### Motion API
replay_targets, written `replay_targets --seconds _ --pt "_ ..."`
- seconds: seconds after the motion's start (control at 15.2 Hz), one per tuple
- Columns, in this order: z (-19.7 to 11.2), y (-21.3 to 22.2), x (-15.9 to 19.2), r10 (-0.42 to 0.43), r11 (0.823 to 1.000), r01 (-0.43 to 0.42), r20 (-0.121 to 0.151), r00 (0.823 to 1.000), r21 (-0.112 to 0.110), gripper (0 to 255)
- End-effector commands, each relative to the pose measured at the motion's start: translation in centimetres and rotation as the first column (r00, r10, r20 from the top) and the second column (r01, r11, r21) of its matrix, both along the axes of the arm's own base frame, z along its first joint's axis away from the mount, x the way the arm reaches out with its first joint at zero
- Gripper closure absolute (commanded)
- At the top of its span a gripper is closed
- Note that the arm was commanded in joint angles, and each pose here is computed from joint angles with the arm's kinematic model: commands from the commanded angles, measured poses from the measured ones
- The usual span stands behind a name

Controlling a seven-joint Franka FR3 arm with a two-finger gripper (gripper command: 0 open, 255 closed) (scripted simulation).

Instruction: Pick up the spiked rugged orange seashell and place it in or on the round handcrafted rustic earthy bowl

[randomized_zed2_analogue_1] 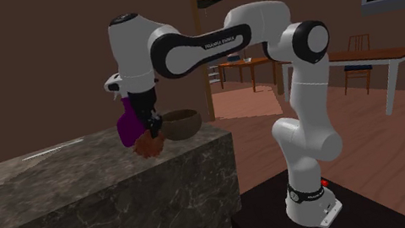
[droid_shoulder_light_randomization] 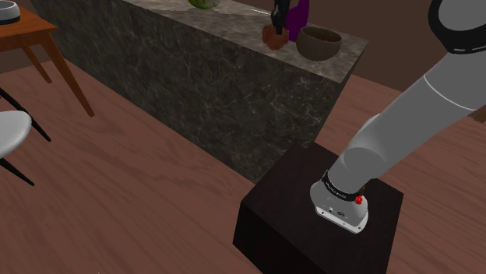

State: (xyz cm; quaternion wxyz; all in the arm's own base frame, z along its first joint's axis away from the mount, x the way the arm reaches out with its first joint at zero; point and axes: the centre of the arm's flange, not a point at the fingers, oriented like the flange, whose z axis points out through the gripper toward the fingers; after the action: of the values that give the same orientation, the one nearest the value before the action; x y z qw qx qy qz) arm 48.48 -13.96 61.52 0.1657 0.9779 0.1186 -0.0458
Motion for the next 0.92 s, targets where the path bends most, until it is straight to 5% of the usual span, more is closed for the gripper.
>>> replay_targets --seconds 0.0,0.86 --pt "1.1 0.0 0.1 0.000 1.000 0.000 0.000 1.000 0.000 255" --pt "7.9 0.0 0.1 0.000 1.000 0.000 0.000 1.000 0.000 255"
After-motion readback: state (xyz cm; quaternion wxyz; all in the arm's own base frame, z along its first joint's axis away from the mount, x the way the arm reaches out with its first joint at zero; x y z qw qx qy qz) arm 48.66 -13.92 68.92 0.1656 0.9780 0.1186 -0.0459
